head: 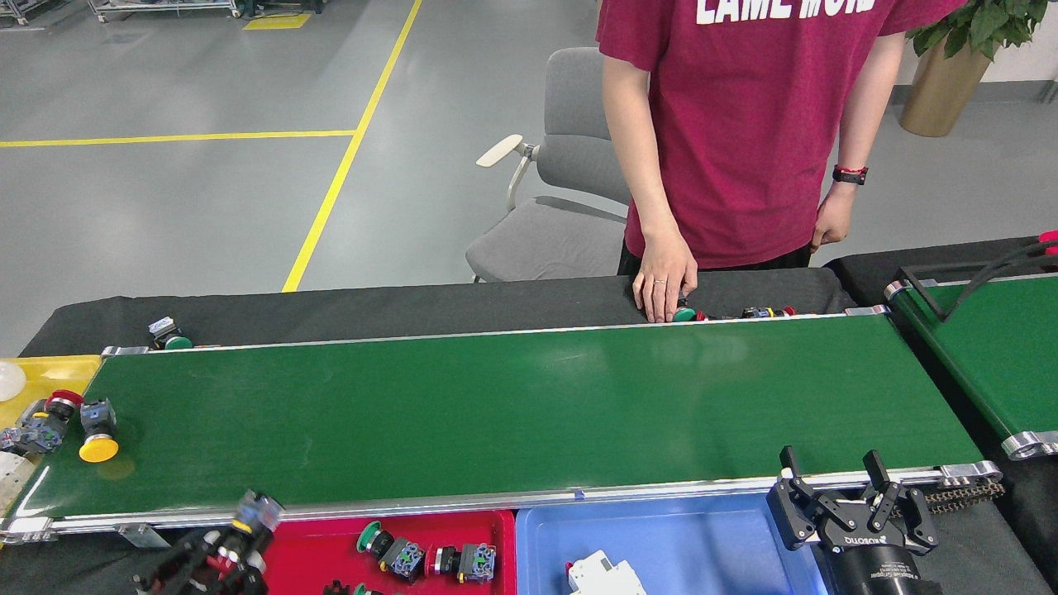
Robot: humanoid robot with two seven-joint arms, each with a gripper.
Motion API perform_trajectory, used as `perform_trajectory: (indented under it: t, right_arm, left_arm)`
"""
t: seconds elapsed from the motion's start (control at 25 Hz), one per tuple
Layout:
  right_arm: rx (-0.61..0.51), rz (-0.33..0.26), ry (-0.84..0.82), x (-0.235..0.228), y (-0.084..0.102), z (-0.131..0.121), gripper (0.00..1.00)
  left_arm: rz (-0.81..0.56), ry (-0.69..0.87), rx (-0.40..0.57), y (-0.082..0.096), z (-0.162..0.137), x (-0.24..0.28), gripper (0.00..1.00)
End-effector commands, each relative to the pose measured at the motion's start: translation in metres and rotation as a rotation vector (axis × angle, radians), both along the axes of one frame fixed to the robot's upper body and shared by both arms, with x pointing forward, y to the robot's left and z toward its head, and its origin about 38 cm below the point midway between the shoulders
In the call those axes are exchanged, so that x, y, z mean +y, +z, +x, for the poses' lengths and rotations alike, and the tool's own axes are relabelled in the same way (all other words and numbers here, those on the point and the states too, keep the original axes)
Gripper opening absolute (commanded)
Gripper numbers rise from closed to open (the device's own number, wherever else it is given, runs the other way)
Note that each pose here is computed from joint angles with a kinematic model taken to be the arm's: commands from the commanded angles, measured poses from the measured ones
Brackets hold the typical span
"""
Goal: Pick switch part from conveyor to tray
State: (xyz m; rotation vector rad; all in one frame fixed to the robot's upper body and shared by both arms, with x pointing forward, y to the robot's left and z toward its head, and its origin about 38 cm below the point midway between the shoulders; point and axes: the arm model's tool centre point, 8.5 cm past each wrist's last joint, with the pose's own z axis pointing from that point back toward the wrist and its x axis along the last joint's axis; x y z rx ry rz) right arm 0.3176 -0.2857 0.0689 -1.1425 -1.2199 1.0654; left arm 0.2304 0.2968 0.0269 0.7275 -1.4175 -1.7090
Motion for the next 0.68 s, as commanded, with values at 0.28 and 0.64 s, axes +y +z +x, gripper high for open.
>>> perform_trajectory:
  t: [0.28, 0.64]
  right_arm:
    - [-0.030, -0.001, 0.005, 0.001, 0.009, 0.003, 0.98]
    - [-0.031, 0.000, 0.003, 0.001, 0.009, 0.003, 0.98]
  left_arm:
    - [0.008, 0.238, -0.027, 0.004, 0.010, 0.008, 1.00]
    - [0.057, 0.674, -0.152, 0.038, 0.026, 0.099, 1.00]
